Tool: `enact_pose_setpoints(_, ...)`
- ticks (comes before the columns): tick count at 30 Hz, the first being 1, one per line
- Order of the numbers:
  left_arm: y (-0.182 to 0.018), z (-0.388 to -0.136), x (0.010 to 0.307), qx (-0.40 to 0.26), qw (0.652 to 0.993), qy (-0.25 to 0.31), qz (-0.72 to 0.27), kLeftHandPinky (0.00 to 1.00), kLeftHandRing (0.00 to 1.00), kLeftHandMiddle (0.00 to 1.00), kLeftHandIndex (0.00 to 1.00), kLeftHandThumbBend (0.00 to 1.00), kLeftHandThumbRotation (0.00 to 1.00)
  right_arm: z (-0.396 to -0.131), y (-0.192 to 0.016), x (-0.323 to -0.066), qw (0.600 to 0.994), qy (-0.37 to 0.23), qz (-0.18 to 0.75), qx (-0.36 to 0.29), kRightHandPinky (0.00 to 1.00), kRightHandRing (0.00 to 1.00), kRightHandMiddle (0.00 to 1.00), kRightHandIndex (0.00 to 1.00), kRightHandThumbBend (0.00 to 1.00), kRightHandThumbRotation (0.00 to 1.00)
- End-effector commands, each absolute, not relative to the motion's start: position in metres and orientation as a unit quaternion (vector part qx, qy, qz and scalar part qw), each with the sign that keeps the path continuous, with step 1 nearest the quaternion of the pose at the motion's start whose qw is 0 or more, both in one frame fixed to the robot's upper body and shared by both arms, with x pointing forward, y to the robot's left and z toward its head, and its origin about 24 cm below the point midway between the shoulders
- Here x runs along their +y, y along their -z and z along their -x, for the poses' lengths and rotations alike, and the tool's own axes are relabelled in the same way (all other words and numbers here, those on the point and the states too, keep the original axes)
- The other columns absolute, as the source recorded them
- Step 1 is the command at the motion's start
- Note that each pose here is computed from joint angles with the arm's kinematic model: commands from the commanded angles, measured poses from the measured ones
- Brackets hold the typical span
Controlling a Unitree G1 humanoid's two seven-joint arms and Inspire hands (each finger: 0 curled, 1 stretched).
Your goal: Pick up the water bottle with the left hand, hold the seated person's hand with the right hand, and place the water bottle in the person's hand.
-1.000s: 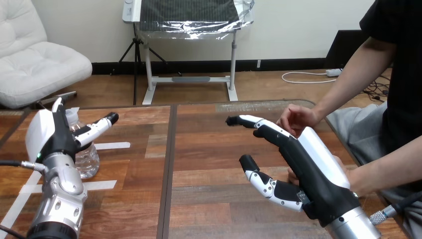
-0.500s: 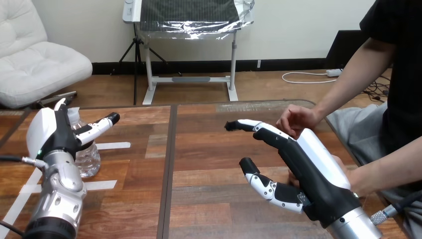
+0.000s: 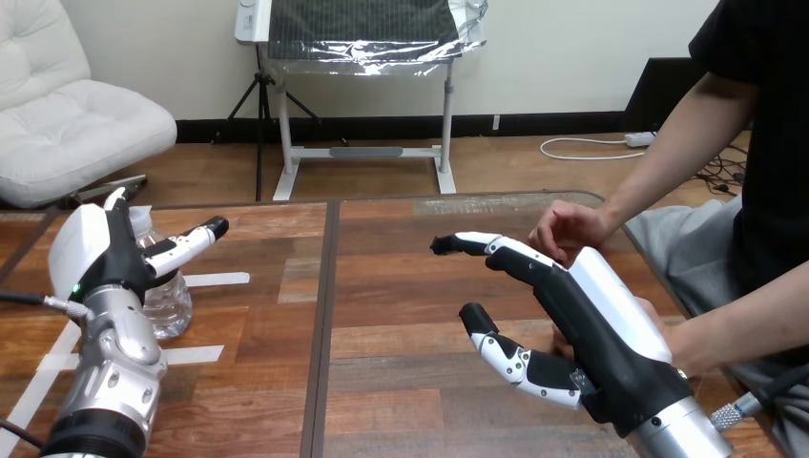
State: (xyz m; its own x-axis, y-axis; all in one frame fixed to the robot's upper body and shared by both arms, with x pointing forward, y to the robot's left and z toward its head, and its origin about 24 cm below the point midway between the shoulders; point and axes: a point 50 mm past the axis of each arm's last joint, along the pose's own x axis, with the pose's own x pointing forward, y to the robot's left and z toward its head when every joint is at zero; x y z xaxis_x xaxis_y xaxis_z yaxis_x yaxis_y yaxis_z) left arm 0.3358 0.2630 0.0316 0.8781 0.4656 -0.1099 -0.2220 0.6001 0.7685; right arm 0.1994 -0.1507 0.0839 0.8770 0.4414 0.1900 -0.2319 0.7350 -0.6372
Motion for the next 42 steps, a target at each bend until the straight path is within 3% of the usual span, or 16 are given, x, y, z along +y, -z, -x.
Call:
enact_pose_setpoints(1, -0.0449, -0.3450, 0.2603, 0.125, 0.880, -0.207, -0.409, 0.73, 0.85, 0.89, 0.91, 0.91, 0.55, -0.2064, -0.1035, -0.1527, 0.909, -0.170, 0.320, -0.208, 0.83, 0.85, 0.84, 0.79, 0.18, 0.00)
enact_pose_setpoints(23, -0.0477, -0.3422, 0.2598, 0.096, 0.870, -0.237, -0.421, 0.77, 0.86, 0.89, 0.91, 0.84, 0.52, -0.2067, -0.1044, -0.1517, 0.908, -0.171, 0.321, -0.209, 0.81, 0.85, 0.84, 0.79, 0.17, 0.00)
enact_pose_setpoints(42, -0.0481, -0.3405, 0.2573, 0.085, 0.871, -0.242, -0.420, 0.76, 0.83, 0.86, 0.87, 0.85, 0.53, -0.2077, -0.1052, -0.1523, 0.906, -0.175, 0.323, -0.209, 0.80, 0.84, 0.83, 0.78, 0.16, 0.00)
